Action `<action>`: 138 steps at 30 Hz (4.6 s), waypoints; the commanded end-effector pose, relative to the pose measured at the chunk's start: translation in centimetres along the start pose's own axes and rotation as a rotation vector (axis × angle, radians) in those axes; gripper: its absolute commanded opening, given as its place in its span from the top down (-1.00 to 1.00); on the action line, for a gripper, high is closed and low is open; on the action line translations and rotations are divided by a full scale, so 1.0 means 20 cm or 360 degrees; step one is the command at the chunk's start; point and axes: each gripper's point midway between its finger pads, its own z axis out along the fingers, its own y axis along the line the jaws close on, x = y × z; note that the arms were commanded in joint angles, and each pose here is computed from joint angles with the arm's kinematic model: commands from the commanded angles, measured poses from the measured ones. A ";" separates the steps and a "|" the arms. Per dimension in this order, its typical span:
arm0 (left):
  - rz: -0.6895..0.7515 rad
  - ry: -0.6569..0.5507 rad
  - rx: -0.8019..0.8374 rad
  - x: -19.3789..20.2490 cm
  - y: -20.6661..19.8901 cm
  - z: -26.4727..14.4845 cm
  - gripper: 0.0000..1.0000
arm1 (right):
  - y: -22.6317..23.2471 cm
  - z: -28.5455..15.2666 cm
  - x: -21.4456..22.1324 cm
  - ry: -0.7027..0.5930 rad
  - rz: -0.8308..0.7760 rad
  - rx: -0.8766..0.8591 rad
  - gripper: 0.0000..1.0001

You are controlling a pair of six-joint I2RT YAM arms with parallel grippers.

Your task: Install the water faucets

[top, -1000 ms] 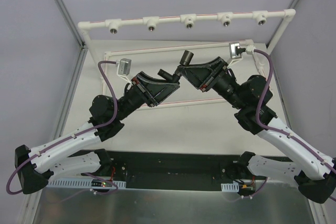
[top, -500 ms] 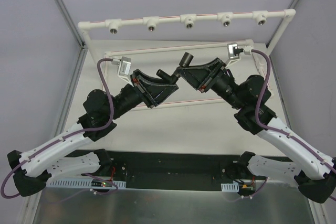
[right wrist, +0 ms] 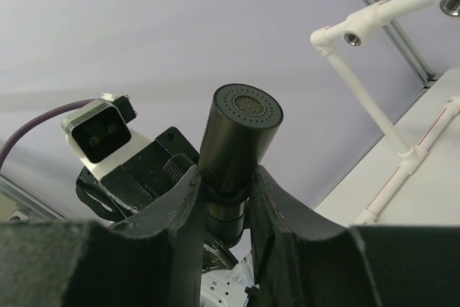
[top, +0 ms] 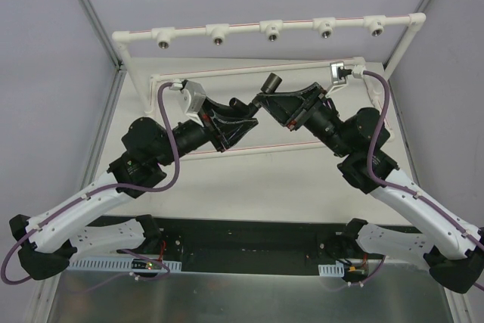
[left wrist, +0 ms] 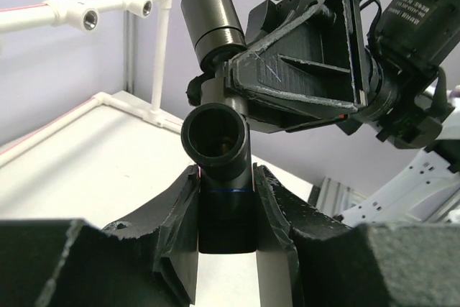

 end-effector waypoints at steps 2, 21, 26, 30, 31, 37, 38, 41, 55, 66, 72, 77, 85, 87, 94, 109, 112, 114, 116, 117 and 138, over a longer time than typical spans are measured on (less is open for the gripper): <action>0.0383 -0.0082 0.0077 -0.13 -0.03 -0.01 1.00 | 0.18 -0.01 -0.12 -0.0094 0.0007 -0.0158 1.00; 0.1298 0.0074 -0.0067 -0.03 0.21 0.02 1.00 | 0.14 0.04 -0.14 -0.0139 0.0079 -0.0110 1.00; 0.1653 0.0162 -0.0078 0.03 0.28 0.03 1.00 | 0.13 0.05 -0.16 -0.0179 0.0123 -0.0089 1.00; 0.1965 0.0289 -0.0133 0.09 0.36 0.04 1.00 | 0.10 0.05 -0.18 -0.0235 0.0202 -0.0050 1.00; 0.2040 0.0328 -0.0159 0.11 0.39 0.04 1.00 | 0.10 0.05 -0.18 -0.0235 0.0224 -0.0052 1.00; 0.1869 0.0243 -0.0193 0.10 0.36 0.06 1.00 | 0.10 0.06 -0.23 -0.0302 0.0267 -0.0019 1.00; 0.1800 0.0208 -0.0197 0.09 0.34 0.05 1.00 | 0.10 0.06 -0.22 -0.0296 0.0258 -0.0026 0.76; 0.1500 0.0033 -0.0240 0.01 0.29 0.04 1.00 | 0.14 0.05 -0.19 -0.0234 0.0217 -0.0095 0.05; -0.0117 -0.0650 -0.0281 -0.26 0.12 -0.10 1.00 | 0.23 -0.04 -0.11 -0.0104 0.0031 -0.0286 -0.40; -0.0645 -0.0883 -0.0004 -0.35 0.00 -0.16 1.00 | 0.28 -0.05 -0.08 -0.0038 0.0001 -0.0355 -0.40; -0.0732 -0.0884 0.0155 -0.40 -0.09 -0.16 1.00 | 0.27 -0.04 -0.06 -0.0012 0.0004 -0.0351 -0.39; -0.0785 -0.0808 0.0248 -0.37 -0.15 -0.13 1.00 | 0.30 -0.03 -0.06 0.0011 0.0008 -0.0383 -0.39; -0.0898 -0.0747 0.0322 -0.35 -0.18 -0.09 1.00 | 0.32 -0.05 -0.07 0.0013 0.0002 -0.0395 -0.36; -0.0909 -0.0730 0.0366 -0.34 -0.21 -0.08 1.00 | 0.31 -0.04 -0.07 0.0011 0.0002 -0.0390 -0.34; -0.0930 -0.0696 0.0432 -0.33 -0.24 -0.07 1.00 | 0.32 -0.05 -0.08 0.0004 0.0005 -0.0390 -0.25; -0.0948 -0.0652 0.0489 -0.30 -0.27 -0.07 1.00 | 0.30 -0.06 -0.08 -0.0022 0.0008 -0.0376 0.21; -0.0942 -0.0651 0.0482 -0.29 -0.27 -0.07 1.00 | 0.30 -0.06 -0.08 -0.0018 0.0012 -0.0376 0.65; -0.0918 -0.0643 0.0463 -0.28 -0.26 -0.07 1.00 | 0.30 -0.06 -0.08 -0.0016 0.0015 -0.0374 0.83; -0.0863 -0.0615 0.0432 -0.26 -0.25 -0.07 1.00 | 0.30 -0.06 -0.08 -0.0011 0.0012 -0.0363 0.95; -0.0824 -0.0590 0.0415 -0.26 -0.25 -0.06 1.00 | 0.29 -0.05 -0.08 -0.0007 0.0009 -0.0357 1.00; 0.0737 0.0119 -0.0260 0.10 0.22 -0.08 1.00 | 0.23 0.01 -0.09 -0.0045 0.0023 -0.0208 1.00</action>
